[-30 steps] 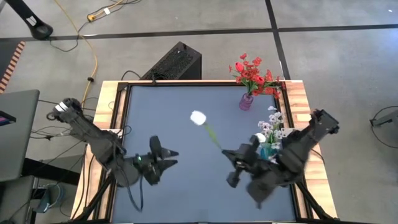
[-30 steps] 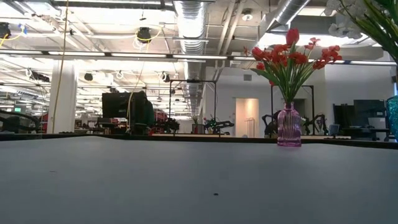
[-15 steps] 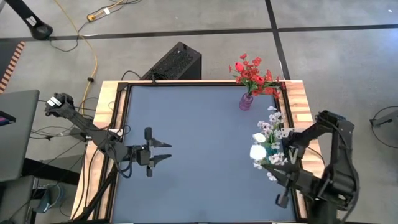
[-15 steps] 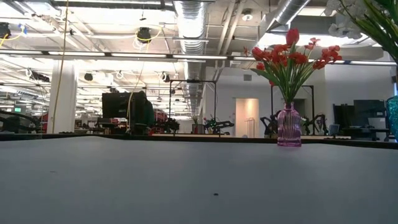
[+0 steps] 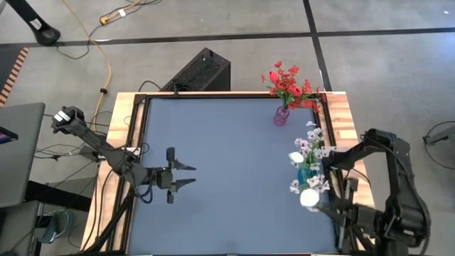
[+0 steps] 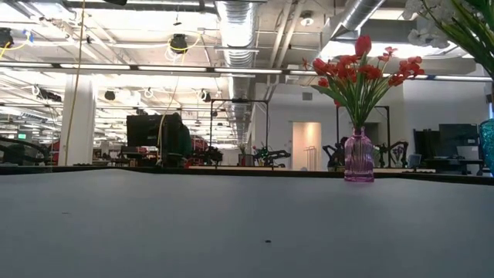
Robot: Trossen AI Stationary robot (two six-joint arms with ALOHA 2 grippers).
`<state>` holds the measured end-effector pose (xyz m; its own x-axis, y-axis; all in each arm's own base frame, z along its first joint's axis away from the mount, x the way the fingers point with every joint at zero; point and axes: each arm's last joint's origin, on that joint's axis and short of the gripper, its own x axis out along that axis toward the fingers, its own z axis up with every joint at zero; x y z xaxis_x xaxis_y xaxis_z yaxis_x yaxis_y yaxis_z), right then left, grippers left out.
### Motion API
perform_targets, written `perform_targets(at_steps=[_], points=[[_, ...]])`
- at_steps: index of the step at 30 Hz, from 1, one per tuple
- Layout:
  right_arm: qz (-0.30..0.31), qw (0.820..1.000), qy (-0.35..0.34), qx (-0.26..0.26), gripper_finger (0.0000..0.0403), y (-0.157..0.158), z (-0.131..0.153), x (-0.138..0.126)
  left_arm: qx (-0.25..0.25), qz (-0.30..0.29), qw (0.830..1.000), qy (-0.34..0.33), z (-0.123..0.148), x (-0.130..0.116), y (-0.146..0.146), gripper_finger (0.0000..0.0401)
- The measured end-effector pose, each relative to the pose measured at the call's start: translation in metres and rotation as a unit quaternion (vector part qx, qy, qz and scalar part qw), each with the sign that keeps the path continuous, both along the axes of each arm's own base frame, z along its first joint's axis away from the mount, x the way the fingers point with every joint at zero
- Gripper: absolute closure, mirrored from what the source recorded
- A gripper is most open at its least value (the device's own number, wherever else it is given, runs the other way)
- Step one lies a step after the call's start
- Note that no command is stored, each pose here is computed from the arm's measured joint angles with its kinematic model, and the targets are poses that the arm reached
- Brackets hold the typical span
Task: Sort flowers into vase by color
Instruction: Put the white tulip into the blue vase
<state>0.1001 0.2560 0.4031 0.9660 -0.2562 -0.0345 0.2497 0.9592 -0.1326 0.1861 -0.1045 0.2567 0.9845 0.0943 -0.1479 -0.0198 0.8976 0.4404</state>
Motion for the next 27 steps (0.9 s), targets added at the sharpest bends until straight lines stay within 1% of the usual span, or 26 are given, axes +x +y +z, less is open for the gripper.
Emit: perform_targets(at_steps=[3, 6, 8, 10, 12, 13, 14, 16, 17, 18, 20, 21, 23, 25, 27], points=[[0.029, 0.999, 0.024, 0.027, 0.0384, 0.019, -0.009, -0.008, 0.002, 0.006, 1.000, 0.000, 0.000, 0.001, 0.002, 0.0238], [0.052, 0.997, 0.020, 0.045, 0.0385, 0.032, -0.015, -0.019, -0.006, 0.015, 1.000, 0.000, 0.000, 0.003, 0.006, 0.0238], [0.057, 0.997, 0.021, 0.042, 0.0385, 0.038, -0.021, -0.023, -0.015, 0.012, 1.000, -0.001, 0.000, 0.005, 0.008, 0.0238], [0.056, 0.998, 0.024, 0.028, 0.0385, 0.041, -0.027, -0.023, -0.027, 0.007, 1.000, 0.000, -0.001, 0.008, 0.010, 0.0238], [0.051, 0.998, 0.039, 0.017, 0.0385, 0.039, -0.032, -0.021, -0.047, -0.003, 0.999, -0.004, -0.001, 0.010, 0.011, 0.0238], [0.045, 0.997, 0.055, 0.018, 0.0385, 0.038, -0.035, -0.018, -0.053, -0.005, 0.999, -0.003, -0.001, 0.011, 0.011, 0.0238], [0.038, 0.996, 0.069, 0.031, 0.0385, 0.037, -0.038, -0.015, -0.059, -0.009, 0.998, -0.003, -0.002, 0.012, 0.010, 0.0238], [0.026, 0.995, 0.092, 0.028, 0.0385, 0.033, -0.046, -0.009, -0.065, -0.012, 0.998, 0.003, -0.005, 0.013, 0.009, 0.0238], [0.019, 0.995, 0.096, 0.035, 0.0385, 0.031, -0.050, -0.007, -0.066, -0.012, 0.998, 0.006, -0.006, 0.014, 0.009, 0.0238], [0.011, 0.995, 0.093, 0.046, 0.0385, 0.029, -0.054, -0.004, -0.066, -0.011, 0.998, 0.008, -0.007, 0.015, 0.008, 0.0238], [-0.008, 0.996, 0.080, 0.046, 0.0385, 0.024, -0.064, 0.004, -0.063, -0.009, 0.998, 0.013, -0.010, 0.017, 0.007, 0.0238], [-0.019, 0.996, 0.071, 0.055, 0.0385, 0.022, -0.067, 0.008, -0.063, -0.008, 0.998, 0.015, -0.011, 0.018, 0.007, 0.0238], [-0.042, 0.995, 0.058, 0.068, 0.0385, 0.011, -0.065, 0.019, -0.063, -0.007, 0.998, 0.011, -0.011, 0.020, 0.007, 0.0238], [-0.066, 0.994, 0.054, 0.063, 0.0385, 0.003, -0.063, 0.032, -0.060, -0.004, 0.998, 0.012, -0.012, 0.021, 0.008, 0.0238], [-0.084, 0.994, 0.059, 0.042, 0.0385, -0.003, -0.062, 0.042, -0.061, 0.001, 0.998, 0.011, -0.012, 0.022, 0.010, 0.0238]])
